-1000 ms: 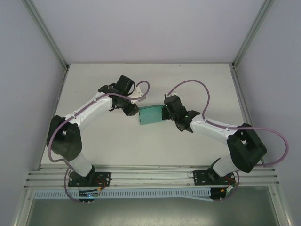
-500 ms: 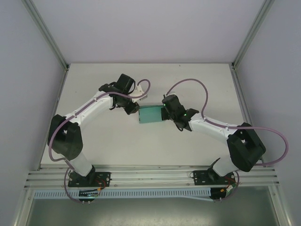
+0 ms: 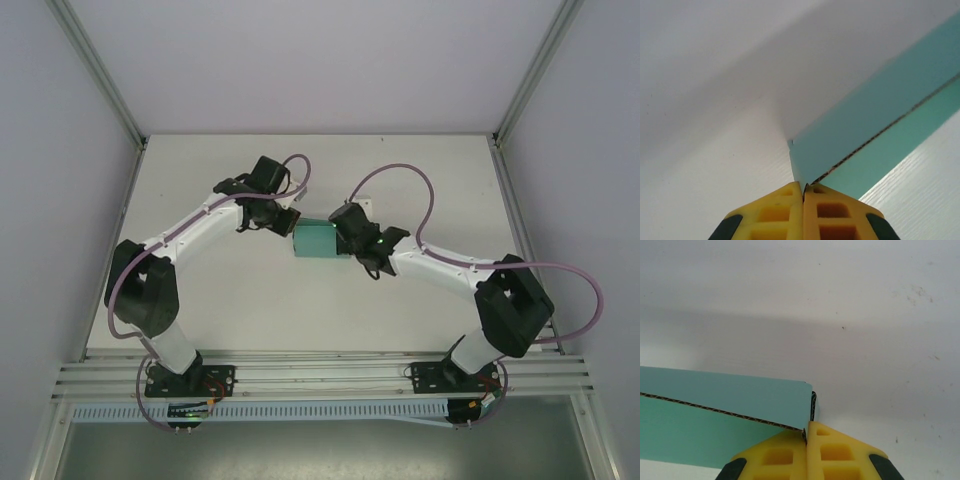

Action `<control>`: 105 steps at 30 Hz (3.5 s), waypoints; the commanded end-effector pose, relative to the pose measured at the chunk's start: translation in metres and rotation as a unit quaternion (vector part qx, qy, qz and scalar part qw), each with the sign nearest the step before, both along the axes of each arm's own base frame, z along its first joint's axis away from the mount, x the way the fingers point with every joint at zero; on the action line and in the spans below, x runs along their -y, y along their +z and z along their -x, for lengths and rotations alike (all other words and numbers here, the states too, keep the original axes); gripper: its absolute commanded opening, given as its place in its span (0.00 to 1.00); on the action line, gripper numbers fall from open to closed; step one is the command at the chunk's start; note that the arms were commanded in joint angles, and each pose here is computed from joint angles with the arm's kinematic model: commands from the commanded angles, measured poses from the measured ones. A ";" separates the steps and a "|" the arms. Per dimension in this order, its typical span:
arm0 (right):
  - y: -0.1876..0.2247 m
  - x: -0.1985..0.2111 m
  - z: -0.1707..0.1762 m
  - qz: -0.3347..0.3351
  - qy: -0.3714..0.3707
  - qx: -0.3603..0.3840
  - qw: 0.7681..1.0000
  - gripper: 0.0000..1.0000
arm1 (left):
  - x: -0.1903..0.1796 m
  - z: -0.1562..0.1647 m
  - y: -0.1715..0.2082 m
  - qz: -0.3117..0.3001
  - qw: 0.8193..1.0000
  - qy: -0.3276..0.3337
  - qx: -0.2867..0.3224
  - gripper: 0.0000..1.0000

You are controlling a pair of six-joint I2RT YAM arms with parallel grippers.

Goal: Assemble paper box

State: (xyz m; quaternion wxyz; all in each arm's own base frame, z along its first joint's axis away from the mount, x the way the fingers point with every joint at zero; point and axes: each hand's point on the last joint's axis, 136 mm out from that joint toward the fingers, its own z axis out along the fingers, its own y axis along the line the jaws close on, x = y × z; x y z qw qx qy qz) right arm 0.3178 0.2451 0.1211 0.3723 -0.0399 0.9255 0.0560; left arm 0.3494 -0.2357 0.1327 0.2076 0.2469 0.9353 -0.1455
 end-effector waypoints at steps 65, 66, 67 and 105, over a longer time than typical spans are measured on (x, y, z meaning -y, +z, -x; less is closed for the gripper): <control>-0.070 0.029 0.042 0.087 -0.060 -0.089 0.990 0.00 | 0.005 0.028 -0.019 0.004 0.960 0.143 -0.240 0.00; -0.069 0.028 0.042 0.086 -0.060 -0.088 0.991 0.00 | 0.003 0.031 -0.024 0.000 0.959 0.144 -0.244 0.00; -0.069 0.028 0.042 0.085 -0.060 -0.087 0.991 0.00 | 0.002 0.033 -0.029 -0.001 0.958 0.145 -0.247 0.00; 0.060 -0.016 0.010 -0.099 0.098 0.071 0.988 0.75 | -0.018 0.056 -0.088 -0.033 0.973 0.153 -0.172 0.00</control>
